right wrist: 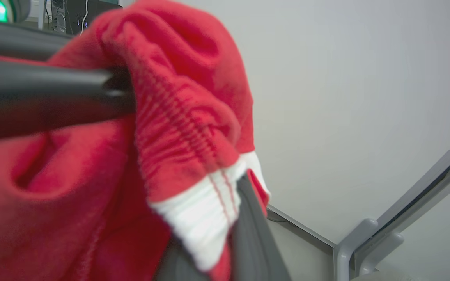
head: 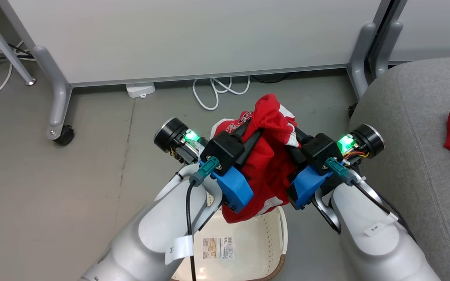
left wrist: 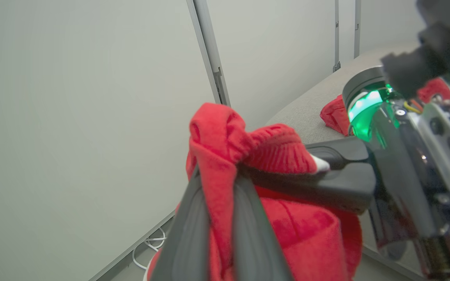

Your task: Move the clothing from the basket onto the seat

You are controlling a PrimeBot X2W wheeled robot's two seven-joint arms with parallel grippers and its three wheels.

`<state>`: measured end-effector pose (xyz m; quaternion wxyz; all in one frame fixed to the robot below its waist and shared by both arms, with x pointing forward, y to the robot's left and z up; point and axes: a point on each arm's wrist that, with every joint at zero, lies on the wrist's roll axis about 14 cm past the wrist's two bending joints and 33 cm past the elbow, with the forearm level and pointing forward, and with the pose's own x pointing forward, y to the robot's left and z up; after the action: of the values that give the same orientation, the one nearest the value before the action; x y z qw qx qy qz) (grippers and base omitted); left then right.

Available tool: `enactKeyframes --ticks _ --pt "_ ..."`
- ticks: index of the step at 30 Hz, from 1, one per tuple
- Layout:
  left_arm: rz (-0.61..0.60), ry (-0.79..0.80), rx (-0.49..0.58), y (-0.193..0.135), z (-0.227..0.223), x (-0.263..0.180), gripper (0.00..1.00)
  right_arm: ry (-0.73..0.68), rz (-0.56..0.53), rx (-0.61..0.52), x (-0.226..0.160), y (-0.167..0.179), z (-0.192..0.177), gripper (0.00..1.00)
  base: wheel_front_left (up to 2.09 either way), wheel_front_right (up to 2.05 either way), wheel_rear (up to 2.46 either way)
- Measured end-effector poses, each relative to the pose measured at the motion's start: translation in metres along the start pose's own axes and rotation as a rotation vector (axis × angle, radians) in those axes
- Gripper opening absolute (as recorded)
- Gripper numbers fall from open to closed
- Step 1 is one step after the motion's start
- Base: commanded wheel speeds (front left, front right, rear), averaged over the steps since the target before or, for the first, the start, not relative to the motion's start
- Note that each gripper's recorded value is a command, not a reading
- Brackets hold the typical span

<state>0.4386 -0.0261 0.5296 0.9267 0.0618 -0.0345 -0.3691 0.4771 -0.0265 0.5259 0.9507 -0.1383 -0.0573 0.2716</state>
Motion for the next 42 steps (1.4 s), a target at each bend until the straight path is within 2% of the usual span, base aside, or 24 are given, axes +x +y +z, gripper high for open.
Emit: enactKeyframes --ticks 8,9,10,11,26,42 --pt "0.002 0.002 0.000 0.001 -0.001 0.001 0.00 -0.007 -0.009 0.021 0.000 -0.002 0.001 0.00 0.00 0.00 0.00" --pt "0.007 0.000 -0.001 0.002 -0.001 0.001 0.15 -0.007 -0.011 0.026 0.000 -0.002 0.001 0.00 0.00 0.00 0.00" --pt "0.011 -0.002 -0.001 0.003 0.000 0.001 0.95 -0.007 -0.012 0.030 0.000 -0.003 0.001 0.00 0.00 0.00 0.00" --pt "0.011 -0.002 -0.001 0.003 0.000 0.001 1.00 -0.007 -0.012 0.030 0.000 -0.003 0.001 0.00 0.00 0.00 0.00" --pt "0.009 -0.001 0.012 0.003 -0.003 0.003 1.00 -0.006 -0.074 0.080 -0.004 -0.020 -0.004 0.00 0.00 0.00 0.00" --pt "-0.111 0.029 -0.031 -0.029 -0.032 0.025 1.00 0.012 -0.330 0.114 -0.038 -0.103 -0.023 0.00 0.00 0.00 0.00"
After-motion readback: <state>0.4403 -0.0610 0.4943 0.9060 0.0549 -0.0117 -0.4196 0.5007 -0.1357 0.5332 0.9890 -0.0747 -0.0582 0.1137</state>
